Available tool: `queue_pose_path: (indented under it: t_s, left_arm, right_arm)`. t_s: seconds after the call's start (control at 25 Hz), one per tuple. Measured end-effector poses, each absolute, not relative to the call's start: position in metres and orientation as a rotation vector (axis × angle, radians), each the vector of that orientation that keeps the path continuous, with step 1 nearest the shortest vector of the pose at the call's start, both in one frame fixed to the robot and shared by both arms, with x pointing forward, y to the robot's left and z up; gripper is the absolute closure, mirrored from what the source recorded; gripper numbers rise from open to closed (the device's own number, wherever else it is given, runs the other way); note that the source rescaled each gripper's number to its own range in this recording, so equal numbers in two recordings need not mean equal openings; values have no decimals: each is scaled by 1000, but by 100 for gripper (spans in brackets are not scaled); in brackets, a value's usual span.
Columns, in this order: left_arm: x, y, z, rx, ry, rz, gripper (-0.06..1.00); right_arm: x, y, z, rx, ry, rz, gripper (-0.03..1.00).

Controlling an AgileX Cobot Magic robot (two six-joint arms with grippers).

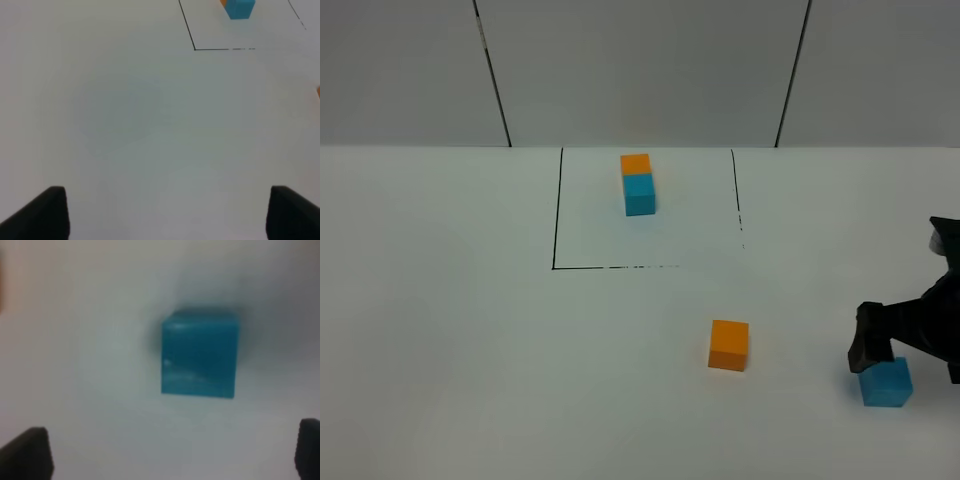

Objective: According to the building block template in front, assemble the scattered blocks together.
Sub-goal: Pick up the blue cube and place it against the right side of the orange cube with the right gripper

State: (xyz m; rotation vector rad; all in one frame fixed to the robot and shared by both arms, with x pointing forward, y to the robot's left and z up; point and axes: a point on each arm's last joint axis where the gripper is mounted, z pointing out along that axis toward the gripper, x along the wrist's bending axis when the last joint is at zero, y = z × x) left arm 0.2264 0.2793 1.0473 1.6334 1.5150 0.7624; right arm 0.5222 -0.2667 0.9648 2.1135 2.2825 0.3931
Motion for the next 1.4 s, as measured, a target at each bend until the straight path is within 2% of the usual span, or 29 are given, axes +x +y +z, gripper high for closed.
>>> queue_pose_path:
  t_s: [0.36,0.64,1.08,1.16,1.24,1.32,1.4]
  left_arm:
    - [226,279,1047,1633,1515,762,27]
    - [226,279,1047,1633,1515,762,27]
    - [226,279,1047,1633,1515,762,27]
    - [226,279,1047,1633,1515,762,27]
    - [226,279,1047,1633,1515,762,27]
    - [226,279,1047,1633,1515,763,27]
    - [226,279,1047,1633,1515,763,27]
  right_arm:
    - [538,-260,924,2101,2285,310,8]
    - [540,-262,906,2116,2291,206,15]
    - [544,-262,886,2123,2316,143,19]
    - [544,-262,885,2122,2319,137,25]
    - [544,-263,884,2117,2325,125,35]
    - [544,-264,884,2092,2338,106,51]
    - [546,-264,884,2081,2334,116,76]
